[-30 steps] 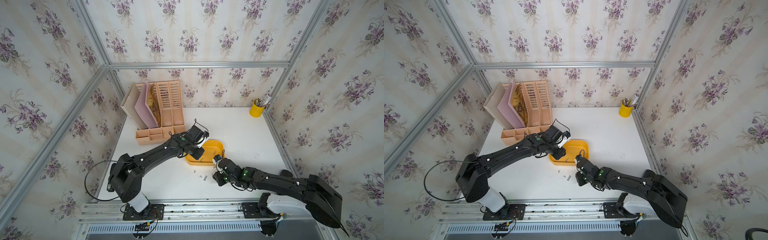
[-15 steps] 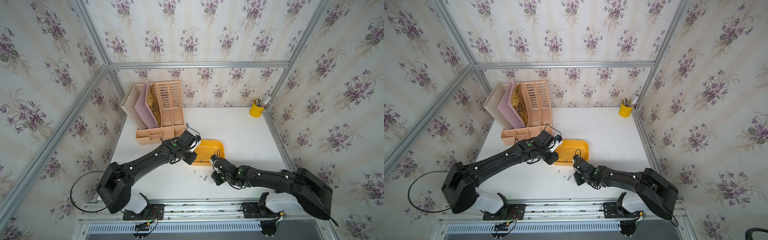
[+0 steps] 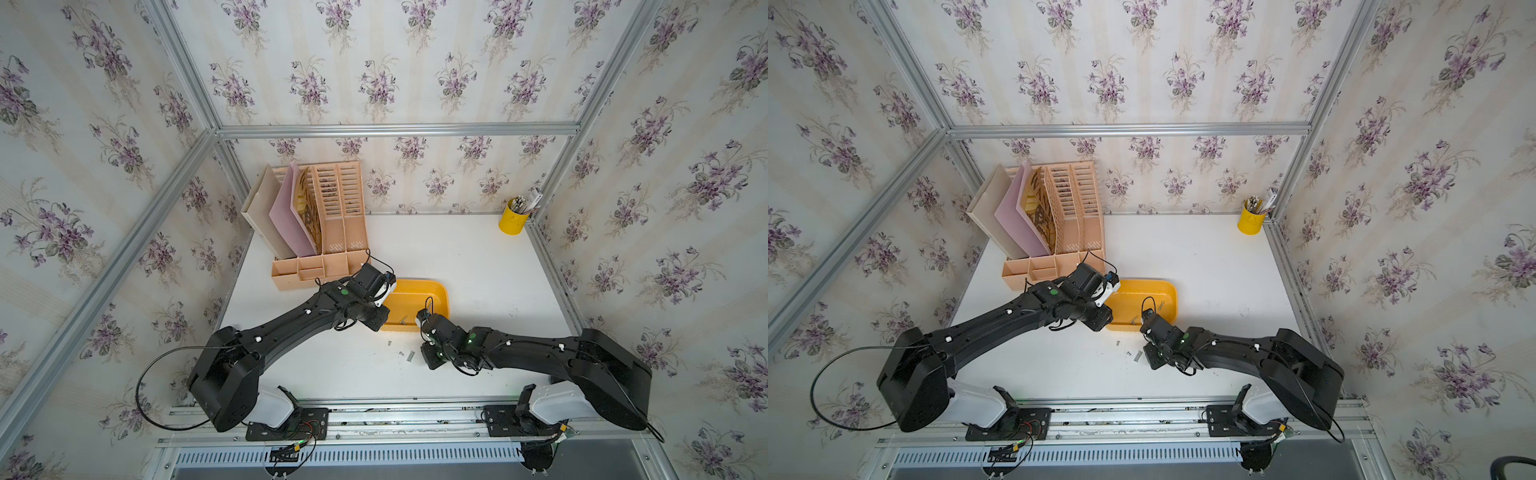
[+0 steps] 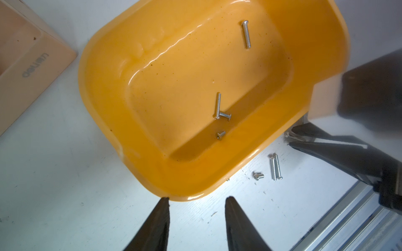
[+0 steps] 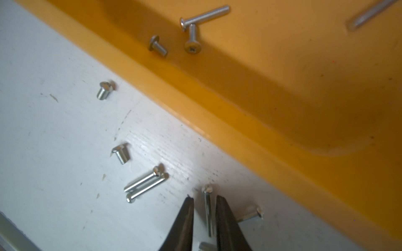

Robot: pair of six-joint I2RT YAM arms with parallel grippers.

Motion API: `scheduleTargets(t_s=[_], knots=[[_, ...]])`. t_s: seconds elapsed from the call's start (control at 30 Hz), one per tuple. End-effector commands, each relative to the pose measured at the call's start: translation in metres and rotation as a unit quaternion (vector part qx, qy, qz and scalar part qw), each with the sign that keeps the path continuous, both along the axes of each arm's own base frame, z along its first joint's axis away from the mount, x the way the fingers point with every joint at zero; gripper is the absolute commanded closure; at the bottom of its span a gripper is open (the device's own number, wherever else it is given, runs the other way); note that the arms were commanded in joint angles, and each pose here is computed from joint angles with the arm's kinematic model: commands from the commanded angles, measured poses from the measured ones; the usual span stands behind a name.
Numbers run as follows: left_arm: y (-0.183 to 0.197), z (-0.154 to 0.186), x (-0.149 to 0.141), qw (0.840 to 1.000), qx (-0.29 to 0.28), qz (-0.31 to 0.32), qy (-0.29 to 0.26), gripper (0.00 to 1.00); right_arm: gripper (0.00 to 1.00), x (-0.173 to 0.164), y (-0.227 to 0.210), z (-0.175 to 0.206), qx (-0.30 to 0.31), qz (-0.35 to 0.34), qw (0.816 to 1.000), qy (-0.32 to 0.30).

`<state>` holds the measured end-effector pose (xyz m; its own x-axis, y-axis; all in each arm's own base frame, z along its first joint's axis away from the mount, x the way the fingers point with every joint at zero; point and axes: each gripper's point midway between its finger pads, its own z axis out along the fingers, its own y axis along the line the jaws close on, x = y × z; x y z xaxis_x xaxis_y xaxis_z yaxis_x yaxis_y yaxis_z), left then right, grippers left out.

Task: Put the screws on the desktop into the storage box
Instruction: Pick up the screw from the center of the board.

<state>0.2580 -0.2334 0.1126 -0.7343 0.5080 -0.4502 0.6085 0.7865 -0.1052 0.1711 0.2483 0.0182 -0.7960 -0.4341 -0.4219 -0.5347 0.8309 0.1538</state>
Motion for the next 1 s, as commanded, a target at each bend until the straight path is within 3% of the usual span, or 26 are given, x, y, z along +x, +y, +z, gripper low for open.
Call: scheduleTargets(t_s=[0.0,0.13,0.87,0.97], knots=[[-0.003,0.004,0.002,1.0,-0.013,0.0,-0.006,0.54,0.76,-0.004,-0.007,-0.005,-0.03,-0.005,0.999,0.012],[0.0,0.005,0.001,1.0,-0.012,0.003,-0.007,0.54,0.8,-0.006,-0.013,-0.015,-0.057,-0.011,0.998,0.029],[0.006,0.009,-0.006,1.0,-0.025,0.004,-0.013,0.51,0.74,-0.023,-0.023,-0.023,-0.102,-0.013,0.993,0.063],[0.006,0.01,-0.006,1.0,-0.024,0.003,-0.013,0.51,0.79,-0.026,-0.025,-0.028,-0.108,-0.015,0.991,0.072]])
